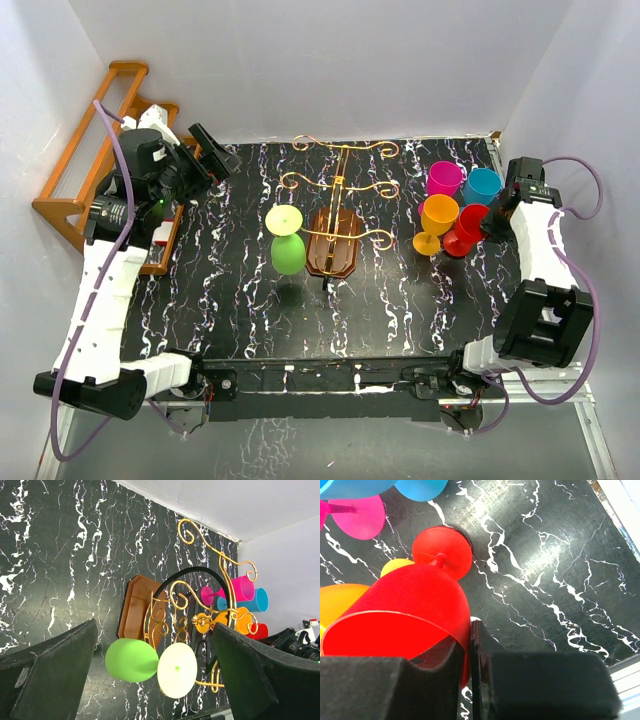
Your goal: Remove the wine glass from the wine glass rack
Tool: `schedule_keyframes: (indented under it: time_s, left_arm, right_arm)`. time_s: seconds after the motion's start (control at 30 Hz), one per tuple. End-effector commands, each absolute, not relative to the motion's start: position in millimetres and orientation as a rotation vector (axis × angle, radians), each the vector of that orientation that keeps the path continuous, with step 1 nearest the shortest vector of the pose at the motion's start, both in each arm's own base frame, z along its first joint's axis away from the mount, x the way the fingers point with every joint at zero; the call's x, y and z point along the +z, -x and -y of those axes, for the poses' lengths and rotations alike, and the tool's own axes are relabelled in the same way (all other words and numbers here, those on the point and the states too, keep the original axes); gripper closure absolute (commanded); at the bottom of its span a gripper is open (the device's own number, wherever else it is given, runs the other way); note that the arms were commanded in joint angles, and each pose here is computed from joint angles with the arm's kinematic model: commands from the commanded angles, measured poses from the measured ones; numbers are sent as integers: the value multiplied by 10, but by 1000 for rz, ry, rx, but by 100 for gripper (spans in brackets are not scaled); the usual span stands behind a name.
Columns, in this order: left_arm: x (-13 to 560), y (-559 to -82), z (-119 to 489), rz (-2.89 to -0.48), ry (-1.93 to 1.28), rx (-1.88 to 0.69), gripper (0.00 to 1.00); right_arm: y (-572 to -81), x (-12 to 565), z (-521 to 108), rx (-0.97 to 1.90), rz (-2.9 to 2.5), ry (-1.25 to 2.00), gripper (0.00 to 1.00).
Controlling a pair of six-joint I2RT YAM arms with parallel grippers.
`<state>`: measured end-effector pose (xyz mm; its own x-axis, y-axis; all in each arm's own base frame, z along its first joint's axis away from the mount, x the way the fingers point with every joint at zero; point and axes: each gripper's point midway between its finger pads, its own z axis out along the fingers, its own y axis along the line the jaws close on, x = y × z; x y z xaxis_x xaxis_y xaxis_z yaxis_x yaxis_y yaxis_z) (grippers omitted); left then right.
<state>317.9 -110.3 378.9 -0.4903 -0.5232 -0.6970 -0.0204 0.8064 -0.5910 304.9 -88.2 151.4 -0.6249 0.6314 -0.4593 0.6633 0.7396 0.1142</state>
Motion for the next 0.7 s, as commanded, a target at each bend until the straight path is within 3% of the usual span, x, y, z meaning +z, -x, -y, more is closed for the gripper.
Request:
schedule_keyframes:
  time_s: [0.0,0.07,0.27,0.53,0.67]
  left_arm:
    - [3779,-3153,1060,-2005,394,-613,3]
    - [3776,-3156,1061,-2006,393,-611,3]
    - [3762,-3183,1080,-2013,390,-617,3]
    - [3703,-3206,1100,-2034,389,-619,3]
    - [3641,-3201,1096,-2051,392,-611,3]
  right_arm:
    - [-3316,1710,915,-28,-2359,-960,89]
    - [-3335,1709,901,-14,-2355,-954,85]
    - [-3416,1960,927,-9,-2296,-922,62]
    - [-3647,3003,753,166,-2122,-785,55]
    - [-3803,3723,294,472,-1995,-597,55]
